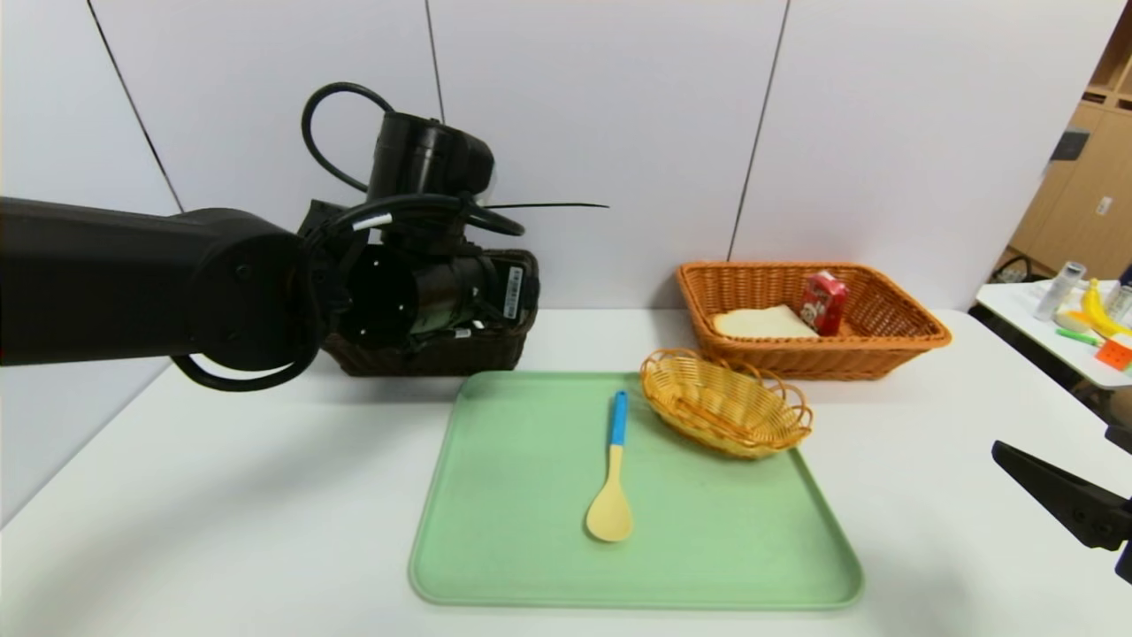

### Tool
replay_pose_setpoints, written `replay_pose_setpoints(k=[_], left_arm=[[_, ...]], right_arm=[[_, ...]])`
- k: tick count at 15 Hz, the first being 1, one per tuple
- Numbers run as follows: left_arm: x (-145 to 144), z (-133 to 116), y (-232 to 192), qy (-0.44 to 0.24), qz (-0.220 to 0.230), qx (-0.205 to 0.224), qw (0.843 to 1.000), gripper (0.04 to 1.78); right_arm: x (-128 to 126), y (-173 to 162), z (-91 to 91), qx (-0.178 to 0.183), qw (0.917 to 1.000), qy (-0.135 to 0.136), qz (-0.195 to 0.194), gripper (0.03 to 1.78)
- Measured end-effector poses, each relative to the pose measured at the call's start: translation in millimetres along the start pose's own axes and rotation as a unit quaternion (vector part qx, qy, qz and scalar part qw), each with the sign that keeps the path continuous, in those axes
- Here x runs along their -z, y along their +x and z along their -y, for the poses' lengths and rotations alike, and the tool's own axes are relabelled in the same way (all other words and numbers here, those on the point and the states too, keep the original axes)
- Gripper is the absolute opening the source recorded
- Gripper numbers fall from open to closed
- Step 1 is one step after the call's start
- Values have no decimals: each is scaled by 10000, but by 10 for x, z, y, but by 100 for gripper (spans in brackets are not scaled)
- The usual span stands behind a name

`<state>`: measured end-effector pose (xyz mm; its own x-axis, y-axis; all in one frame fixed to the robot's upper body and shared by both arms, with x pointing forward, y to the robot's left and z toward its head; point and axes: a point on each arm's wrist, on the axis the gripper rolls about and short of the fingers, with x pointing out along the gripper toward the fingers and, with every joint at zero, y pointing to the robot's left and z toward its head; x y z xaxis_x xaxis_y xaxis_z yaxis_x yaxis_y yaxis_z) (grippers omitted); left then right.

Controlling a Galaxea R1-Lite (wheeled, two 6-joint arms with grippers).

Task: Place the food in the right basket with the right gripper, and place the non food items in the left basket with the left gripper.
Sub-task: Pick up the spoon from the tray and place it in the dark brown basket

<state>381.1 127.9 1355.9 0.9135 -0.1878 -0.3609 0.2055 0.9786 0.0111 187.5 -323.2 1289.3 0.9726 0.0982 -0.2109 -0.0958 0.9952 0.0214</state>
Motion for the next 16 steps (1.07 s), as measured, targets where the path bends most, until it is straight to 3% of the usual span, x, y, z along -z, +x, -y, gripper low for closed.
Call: replay_pose_setpoints(k=[2,6,16], left_arm=[[93,154,-166,-144,-48,12,9999,158],[414,486,-456,-430,-636,417,9962,163],[756,823,-390,-703,-1232,576,9882,167]], right_arm=[[2,-12,1,2,10000,6,25,171],[16,-39,8,33,10000,16,56,171],[-83,-105,21,97,9991,30,407,171]])
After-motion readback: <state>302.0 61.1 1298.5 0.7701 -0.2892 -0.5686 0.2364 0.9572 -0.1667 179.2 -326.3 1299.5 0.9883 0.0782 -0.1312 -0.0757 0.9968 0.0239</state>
